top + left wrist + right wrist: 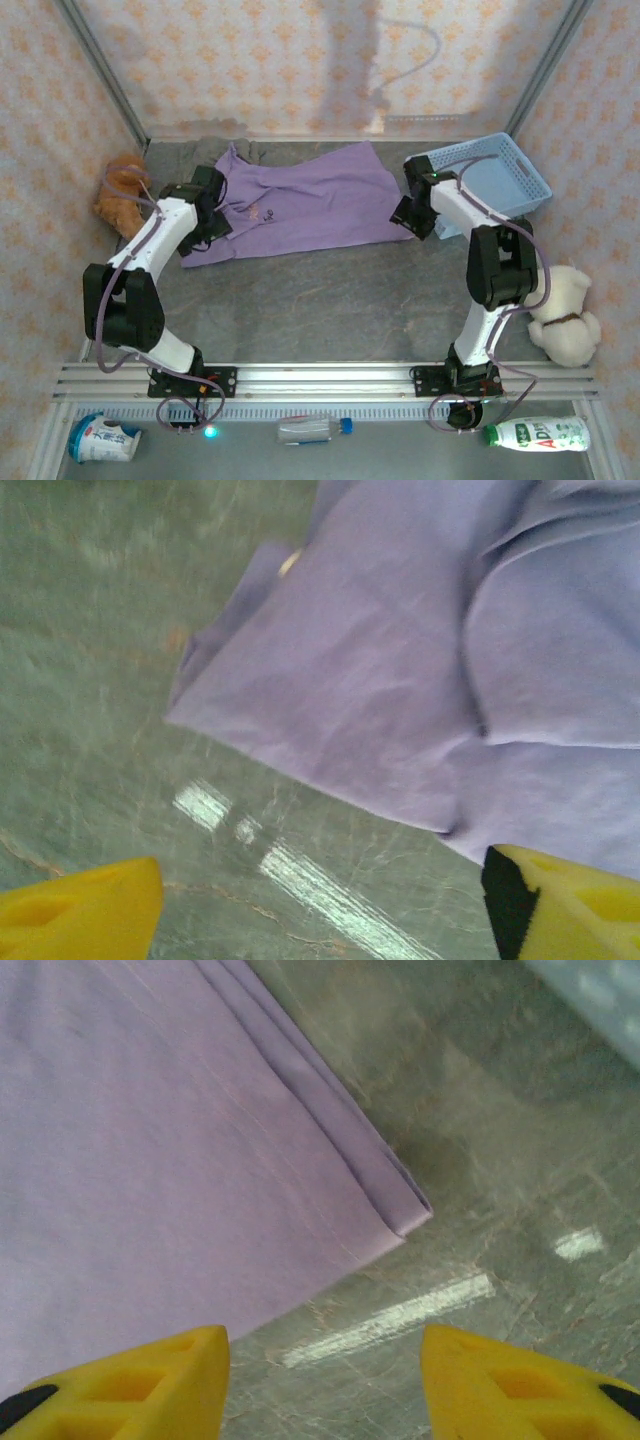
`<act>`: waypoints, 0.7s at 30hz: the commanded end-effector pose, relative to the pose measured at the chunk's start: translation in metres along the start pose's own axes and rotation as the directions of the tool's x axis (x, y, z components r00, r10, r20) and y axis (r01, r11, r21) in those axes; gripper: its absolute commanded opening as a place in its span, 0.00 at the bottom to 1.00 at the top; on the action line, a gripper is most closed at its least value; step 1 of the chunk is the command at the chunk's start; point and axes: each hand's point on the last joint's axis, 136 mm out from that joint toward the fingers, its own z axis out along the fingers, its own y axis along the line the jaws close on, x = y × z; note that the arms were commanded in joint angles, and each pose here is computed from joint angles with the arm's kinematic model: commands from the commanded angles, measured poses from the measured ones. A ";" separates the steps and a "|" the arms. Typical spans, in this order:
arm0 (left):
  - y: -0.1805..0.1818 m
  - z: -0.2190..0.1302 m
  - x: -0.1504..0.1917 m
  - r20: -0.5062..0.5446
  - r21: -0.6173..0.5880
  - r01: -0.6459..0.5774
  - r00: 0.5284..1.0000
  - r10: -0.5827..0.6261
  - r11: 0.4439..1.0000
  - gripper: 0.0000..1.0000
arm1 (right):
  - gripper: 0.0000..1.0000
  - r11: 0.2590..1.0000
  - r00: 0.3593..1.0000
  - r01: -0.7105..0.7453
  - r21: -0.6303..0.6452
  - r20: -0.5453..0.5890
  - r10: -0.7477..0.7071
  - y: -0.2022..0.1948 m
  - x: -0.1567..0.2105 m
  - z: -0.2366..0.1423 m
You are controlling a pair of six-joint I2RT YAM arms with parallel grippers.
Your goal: Fold and stack the mixed laundry pile
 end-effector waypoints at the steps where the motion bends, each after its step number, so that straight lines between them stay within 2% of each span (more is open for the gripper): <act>1: 0.001 0.009 0.004 0.005 0.040 0.190 0.982 -0.190 0.981 0.81 | 0.54 0.996 0.997 -0.081 -0.036 0.008 0.082 0.006 -0.004 0.007; 4: 0.014 0.018 0.009 0.031 -0.001 0.257 0.966 -0.257 0.966 0.80 | 0.58 0.990 0.991 -0.132 -0.042 0.007 0.132 0.008 -0.005 0.020; 10: 0.030 0.041 0.009 0.072 -0.074 0.317 0.947 -0.312 0.946 0.73 | 0.54 0.985 0.984 -0.175 -0.004 0.035 0.175 0.006 -0.016 0.041; 13: 0.033 0.054 0.004 0.090 -0.102 0.320 0.946 -0.312 0.942 0.70 | 0.44 0.985 0.983 -0.174 0.016 0.055 0.173 0.004 -0.021 0.046; 15: 0.036 0.065 0.001 0.078 -0.134 0.317 0.948 -0.309 0.939 0.68 | 0.30 0.985 0.985 -0.164 0.046 0.065 0.161 0.000 -0.024 0.049; 17: 0.040 0.074 0.000 0.069 -0.170 0.306 0.952 -0.298 0.937 0.65 | 0.20 0.985 0.986 -0.153 0.076 0.073 0.148 -0.004 -0.026 0.050; 19: 0.041 0.081 -0.001 0.047 -0.192 0.295 0.955 -0.292 0.936 0.61 | 0.17 0.986 0.989 -0.138 0.089 0.073 0.132 -0.005 -0.028 0.050; 21: 0.041 0.085 -0.001 0.036 -0.210 0.275 0.961 -0.274 0.938 0.51 | 0.16 0.988 0.989 -0.128 0.089 0.079 0.121 -0.004 -0.029 0.048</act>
